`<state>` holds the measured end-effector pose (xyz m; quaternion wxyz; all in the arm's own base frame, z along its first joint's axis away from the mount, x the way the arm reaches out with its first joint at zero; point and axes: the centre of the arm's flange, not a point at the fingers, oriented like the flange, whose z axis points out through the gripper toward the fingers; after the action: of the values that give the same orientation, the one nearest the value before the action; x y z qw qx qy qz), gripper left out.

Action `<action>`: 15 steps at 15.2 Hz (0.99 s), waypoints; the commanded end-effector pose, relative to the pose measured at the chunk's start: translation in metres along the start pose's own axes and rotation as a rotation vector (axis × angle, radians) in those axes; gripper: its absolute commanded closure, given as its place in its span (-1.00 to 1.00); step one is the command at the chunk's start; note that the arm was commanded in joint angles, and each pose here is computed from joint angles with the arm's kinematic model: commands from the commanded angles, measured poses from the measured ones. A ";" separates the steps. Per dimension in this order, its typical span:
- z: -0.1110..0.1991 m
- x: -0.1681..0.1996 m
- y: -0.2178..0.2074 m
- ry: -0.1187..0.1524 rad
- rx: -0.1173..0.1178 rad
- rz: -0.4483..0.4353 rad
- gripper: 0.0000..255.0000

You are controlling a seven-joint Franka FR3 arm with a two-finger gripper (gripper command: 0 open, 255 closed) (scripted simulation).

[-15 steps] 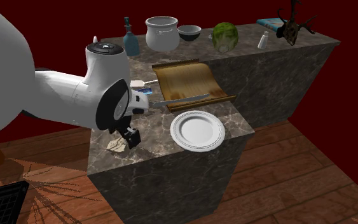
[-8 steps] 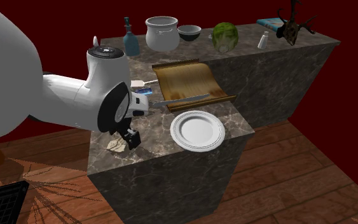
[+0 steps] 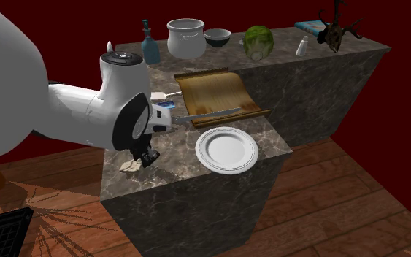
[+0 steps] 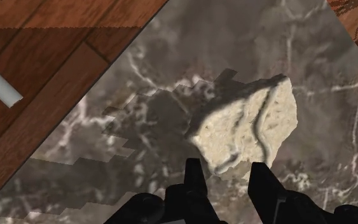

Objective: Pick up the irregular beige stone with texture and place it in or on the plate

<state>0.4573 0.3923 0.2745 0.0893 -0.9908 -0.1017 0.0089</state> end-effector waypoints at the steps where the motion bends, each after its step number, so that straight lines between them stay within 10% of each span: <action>1: 0.004 -0.002 0.000 -0.009 -0.002 -0.001 1.00; 12: -0.033 -0.002 -0.008 -0.008 -0.002 -0.001 1.00; 13: -0.033 -0.002 -0.008 -0.008 -0.002 -0.001 -1.00; 15: -0.028 -0.044 -0.023 0.105 -0.042 -0.002 -1.00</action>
<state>0.4288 0.3973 0.3064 0.0769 -0.9917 -0.1011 -0.0199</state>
